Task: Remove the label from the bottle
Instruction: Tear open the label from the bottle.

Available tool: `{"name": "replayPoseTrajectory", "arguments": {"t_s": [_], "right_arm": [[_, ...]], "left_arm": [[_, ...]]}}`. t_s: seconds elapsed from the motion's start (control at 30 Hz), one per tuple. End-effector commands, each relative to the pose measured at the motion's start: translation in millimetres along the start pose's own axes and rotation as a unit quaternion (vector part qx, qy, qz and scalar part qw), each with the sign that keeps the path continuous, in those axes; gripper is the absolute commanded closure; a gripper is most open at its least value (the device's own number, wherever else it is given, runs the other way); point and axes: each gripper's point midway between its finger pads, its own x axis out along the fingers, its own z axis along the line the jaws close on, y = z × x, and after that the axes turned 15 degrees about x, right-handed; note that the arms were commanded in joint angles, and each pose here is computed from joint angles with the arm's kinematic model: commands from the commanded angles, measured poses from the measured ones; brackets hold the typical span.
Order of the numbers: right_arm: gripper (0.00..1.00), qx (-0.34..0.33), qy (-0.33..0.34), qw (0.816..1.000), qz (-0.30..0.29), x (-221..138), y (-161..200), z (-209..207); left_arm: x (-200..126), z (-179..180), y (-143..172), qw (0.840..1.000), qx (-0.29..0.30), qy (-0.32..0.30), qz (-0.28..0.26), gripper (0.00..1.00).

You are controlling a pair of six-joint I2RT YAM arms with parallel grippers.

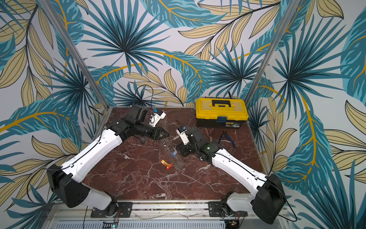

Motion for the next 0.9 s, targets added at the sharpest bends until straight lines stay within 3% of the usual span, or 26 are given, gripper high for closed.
{"name": "replayPoseTrajectory", "arguments": {"t_s": [0.0,0.47,0.87], "right_arm": [[0.46,0.005,0.008,1.0,0.021,-7.2,18.7,-3.2],[0.46,-0.021,0.011,0.999,0.045,-16.1,58.9,27.1],[0.46,-0.044,0.006,0.998,0.046,-20.5,70.8,46.6]], "left_arm": [[-1.2,-12.6,-7.2,0.999,-0.003,0.03,-0.012,1.0],[21.2,-5.7,41.7,0.998,-0.038,0.028,0.044,1.0],[14.0,12.6,44.9,0.997,-0.052,-0.049,0.037,1.0]]}}
